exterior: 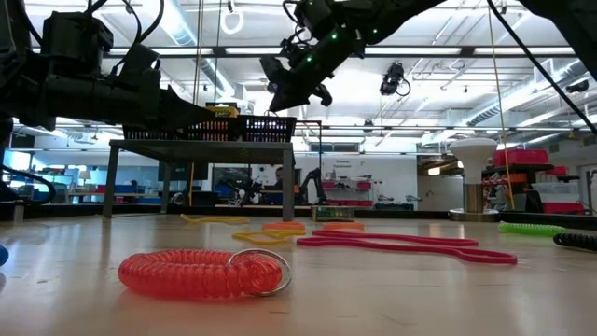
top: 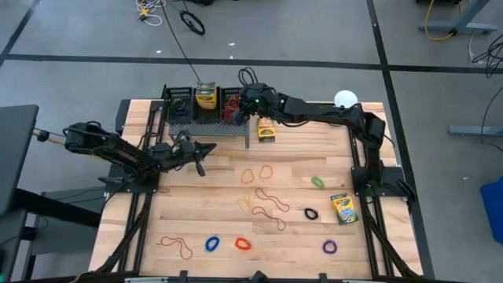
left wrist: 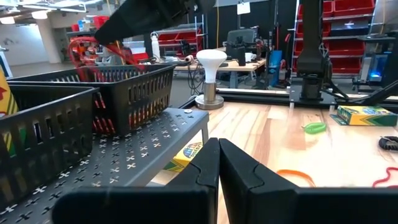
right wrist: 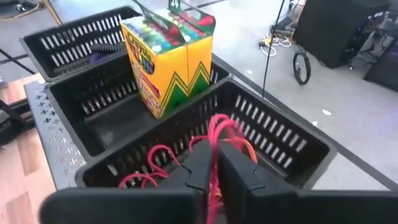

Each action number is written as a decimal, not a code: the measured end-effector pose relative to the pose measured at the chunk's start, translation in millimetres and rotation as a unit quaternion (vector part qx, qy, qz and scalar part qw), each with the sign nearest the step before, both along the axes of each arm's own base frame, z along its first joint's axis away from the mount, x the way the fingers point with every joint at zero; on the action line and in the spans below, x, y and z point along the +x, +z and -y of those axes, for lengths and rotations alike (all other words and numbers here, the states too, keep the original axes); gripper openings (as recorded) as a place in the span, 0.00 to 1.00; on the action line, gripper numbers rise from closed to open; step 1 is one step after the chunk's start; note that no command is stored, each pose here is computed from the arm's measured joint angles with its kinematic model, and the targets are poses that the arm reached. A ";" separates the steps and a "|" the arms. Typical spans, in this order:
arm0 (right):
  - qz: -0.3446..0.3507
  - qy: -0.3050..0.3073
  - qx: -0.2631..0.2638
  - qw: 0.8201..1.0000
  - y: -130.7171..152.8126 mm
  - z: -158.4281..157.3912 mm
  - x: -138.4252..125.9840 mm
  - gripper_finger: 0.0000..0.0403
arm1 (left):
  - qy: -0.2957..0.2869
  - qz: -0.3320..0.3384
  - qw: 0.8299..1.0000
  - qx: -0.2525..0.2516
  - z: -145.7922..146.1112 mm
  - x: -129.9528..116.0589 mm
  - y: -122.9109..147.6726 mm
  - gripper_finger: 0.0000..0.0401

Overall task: Pick & Place Office Desk Supplies
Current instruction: Put the red rubber band into the right black bin, then put the blue spiral keychain into the left black bin

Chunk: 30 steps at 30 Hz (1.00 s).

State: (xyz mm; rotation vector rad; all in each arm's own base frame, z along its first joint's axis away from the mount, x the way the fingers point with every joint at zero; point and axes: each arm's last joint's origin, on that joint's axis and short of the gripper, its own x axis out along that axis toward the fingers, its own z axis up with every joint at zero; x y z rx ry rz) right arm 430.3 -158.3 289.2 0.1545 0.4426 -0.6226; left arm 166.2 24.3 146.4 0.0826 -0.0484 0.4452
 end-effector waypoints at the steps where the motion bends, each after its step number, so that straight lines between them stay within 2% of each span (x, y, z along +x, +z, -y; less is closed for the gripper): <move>1: 0.003 0.001 -0.002 1.000 0.7 -0.6 0.6 0.13 | 0.000 0.000 1.000 0.000 0.0 0.0 0.0 0.03; 9: 0.015 0.005 -0.012 1.000 17.9 -8.9 -5.7 0.37 | 0.000 -0.002 1.000 0.000 0.0 0.2 -0.2 0.03; 12: -0.008 0.031 -0.021 0.999 23.1 -19.2 -9.0 0.39 | 0.000 -0.004 1.000 -0.001 0.0 0.3 -0.6 0.03; 15: -0.039 0.067 -0.046 0.996 27.6 -36.1 -15.1 0.32 | 0.000 -0.025 1.000 -0.004 0.0 0.6 -4.7 0.03; 19: -0.072 0.099 -0.048 0.991 13.0 -56.1 -31.4 0.12 | -0.004 -0.024 1.000 -0.019 0.2 0.7 -5.8 0.03; 21: -0.066 0.106 -0.051 0.991 4.0 -64.1 -42.0 0.03 | -0.013 -0.023 0.999 -0.021 0.6 0.9 -5.8 0.03; 26: -0.033 0.120 -0.048 0.991 -17.4 -92.9 -76.2 0.03 | -0.037 -0.022 0.999 -0.022 1.9 1.8 -5.5 0.03; 30: -0.014 0.136 -0.042 0.990 -34.0 -121.5 -101.7 0.01 | -0.042 -0.007 0.998 -0.051 2.0 3.7 -4.0 0.03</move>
